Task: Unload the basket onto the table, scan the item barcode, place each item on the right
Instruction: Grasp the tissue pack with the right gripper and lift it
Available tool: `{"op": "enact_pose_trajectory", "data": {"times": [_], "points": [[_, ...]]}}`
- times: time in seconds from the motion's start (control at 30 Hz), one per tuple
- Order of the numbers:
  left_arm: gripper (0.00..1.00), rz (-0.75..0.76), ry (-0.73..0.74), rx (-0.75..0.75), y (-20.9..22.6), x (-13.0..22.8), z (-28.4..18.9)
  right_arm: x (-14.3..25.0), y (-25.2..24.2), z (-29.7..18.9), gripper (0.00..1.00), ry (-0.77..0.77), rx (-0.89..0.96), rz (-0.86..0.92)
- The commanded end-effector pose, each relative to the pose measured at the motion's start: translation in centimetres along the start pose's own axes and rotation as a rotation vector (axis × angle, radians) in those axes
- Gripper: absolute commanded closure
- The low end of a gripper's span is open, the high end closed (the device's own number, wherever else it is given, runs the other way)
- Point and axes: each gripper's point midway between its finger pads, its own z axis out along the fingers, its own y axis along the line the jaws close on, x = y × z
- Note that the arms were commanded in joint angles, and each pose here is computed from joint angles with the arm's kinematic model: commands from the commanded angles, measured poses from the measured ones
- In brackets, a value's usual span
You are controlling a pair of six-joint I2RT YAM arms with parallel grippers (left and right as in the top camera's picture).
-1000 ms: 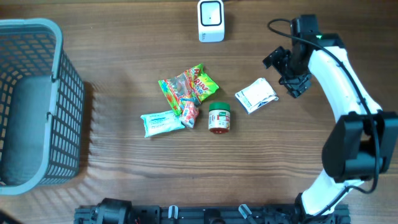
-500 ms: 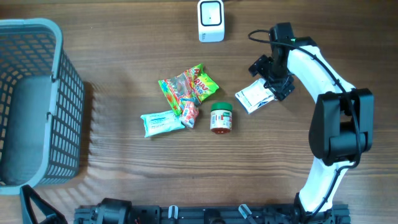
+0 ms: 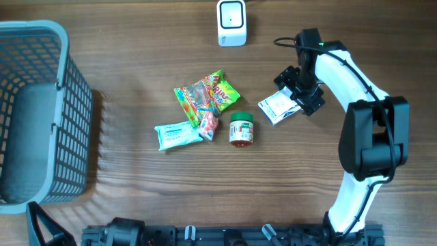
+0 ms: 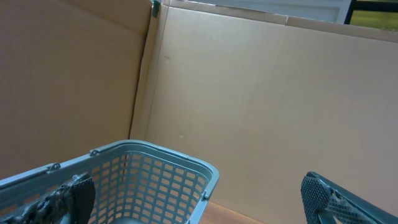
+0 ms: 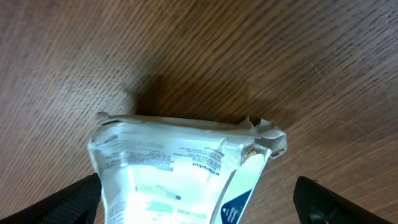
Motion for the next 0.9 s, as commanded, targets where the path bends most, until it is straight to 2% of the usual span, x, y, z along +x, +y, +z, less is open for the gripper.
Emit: {"op": "enact_pose_trajectory", "data": {"times": [0.0,0.33,0.57,0.87], "points": [[0.00,-0.005,0.001,-0.019,0.2,0.1,0.0,0.0,0.1,0.9,0.00,0.009,0.008,0.024],[0.00,-0.005,0.002,-0.019,0.2,0.1,0.0,-0.2,0.3,1.4,0.00,-0.002,-0.004,0.125],[0.00,-0.005,0.001,-0.019,0.2,0.1,0.0,-0.4,0.4,1.8,0.00,-0.010,-0.015,0.121],[0.00,-0.005,0.002,-0.019,0.2,0.1,0.0,0.6,-1.8,5.1,0.00,-0.004,0.020,0.127]]}}
